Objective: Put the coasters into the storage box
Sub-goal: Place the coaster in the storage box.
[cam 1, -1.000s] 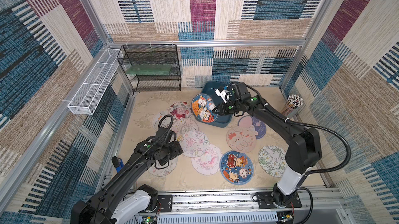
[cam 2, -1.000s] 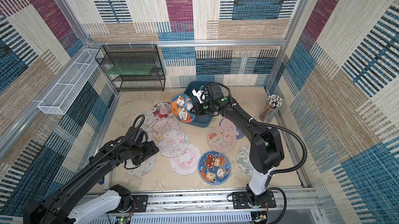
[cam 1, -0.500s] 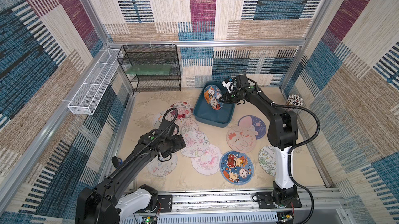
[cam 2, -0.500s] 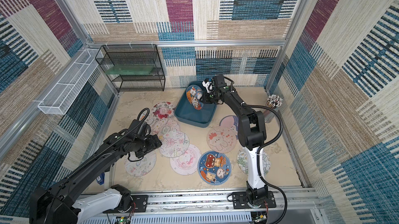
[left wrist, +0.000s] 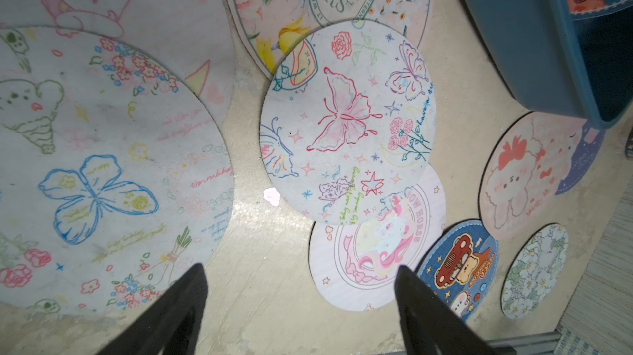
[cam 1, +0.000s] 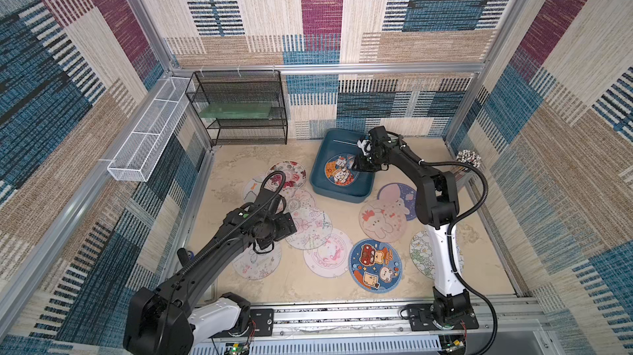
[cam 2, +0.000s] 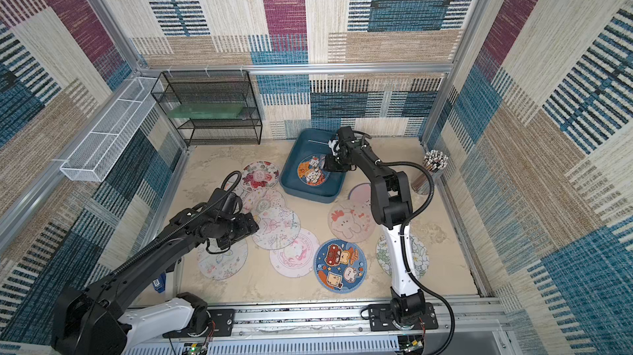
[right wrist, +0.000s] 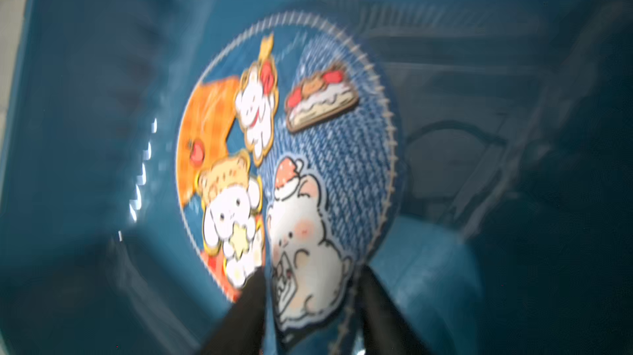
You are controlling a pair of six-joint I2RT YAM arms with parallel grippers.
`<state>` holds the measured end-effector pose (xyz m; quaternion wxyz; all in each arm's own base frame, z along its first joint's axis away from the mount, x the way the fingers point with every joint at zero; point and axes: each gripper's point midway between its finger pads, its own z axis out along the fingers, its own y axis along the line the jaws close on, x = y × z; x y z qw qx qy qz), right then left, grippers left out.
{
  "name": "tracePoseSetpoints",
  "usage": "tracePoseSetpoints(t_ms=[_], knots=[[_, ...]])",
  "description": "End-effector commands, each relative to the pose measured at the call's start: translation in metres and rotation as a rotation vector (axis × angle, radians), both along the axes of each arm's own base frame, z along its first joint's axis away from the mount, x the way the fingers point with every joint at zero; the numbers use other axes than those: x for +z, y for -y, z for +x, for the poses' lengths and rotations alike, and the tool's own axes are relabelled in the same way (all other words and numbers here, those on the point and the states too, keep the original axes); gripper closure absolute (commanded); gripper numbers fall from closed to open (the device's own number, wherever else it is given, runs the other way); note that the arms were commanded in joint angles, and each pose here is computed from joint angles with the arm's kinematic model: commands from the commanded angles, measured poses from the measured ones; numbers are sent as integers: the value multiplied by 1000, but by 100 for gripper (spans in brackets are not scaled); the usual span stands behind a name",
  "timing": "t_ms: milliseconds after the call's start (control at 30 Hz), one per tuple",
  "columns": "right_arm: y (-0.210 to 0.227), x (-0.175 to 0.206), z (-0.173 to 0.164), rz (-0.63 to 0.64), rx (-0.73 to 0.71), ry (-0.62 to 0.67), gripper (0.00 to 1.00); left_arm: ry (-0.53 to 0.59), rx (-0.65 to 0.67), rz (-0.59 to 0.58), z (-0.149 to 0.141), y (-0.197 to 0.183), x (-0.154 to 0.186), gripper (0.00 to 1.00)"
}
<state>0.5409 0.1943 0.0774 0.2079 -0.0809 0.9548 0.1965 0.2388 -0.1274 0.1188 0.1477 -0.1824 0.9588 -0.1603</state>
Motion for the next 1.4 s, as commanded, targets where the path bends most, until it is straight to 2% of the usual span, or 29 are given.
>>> tracePoseSetpoints(t_ms=[0,33,133,333,467,633,867,1033,1200,1367], knots=[[15,3,5,-97,-35,33,28,18,-29,7,3,1,2,14],[16,7,6,-110,-39,48,22,14,-31,9,2,1,1,14],[18,22,7,-119,-51,90,13,9,-31,11,0,0,-2,14],[18,63,9,-99,-71,168,11,-8,-42,3,-1,3,-7,14],[18,93,-10,-79,-64,175,11,-27,-81,-16,-2,10,-10,15],[17,105,-77,-26,-42,111,11,-65,-150,-35,-10,24,-18,16],[24,83,-199,53,-88,-25,10,-89,-230,-74,-23,51,-31,19],[39,52,-267,99,-132,-149,9,-102,-310,-113,-32,86,-33,19],[55,34,-310,128,-185,-225,8,-107,-381,-127,-38,130,-37,19],[64,26,-333,156,-212,-253,8,-123,-406,-112,-45,173,-45,21]])
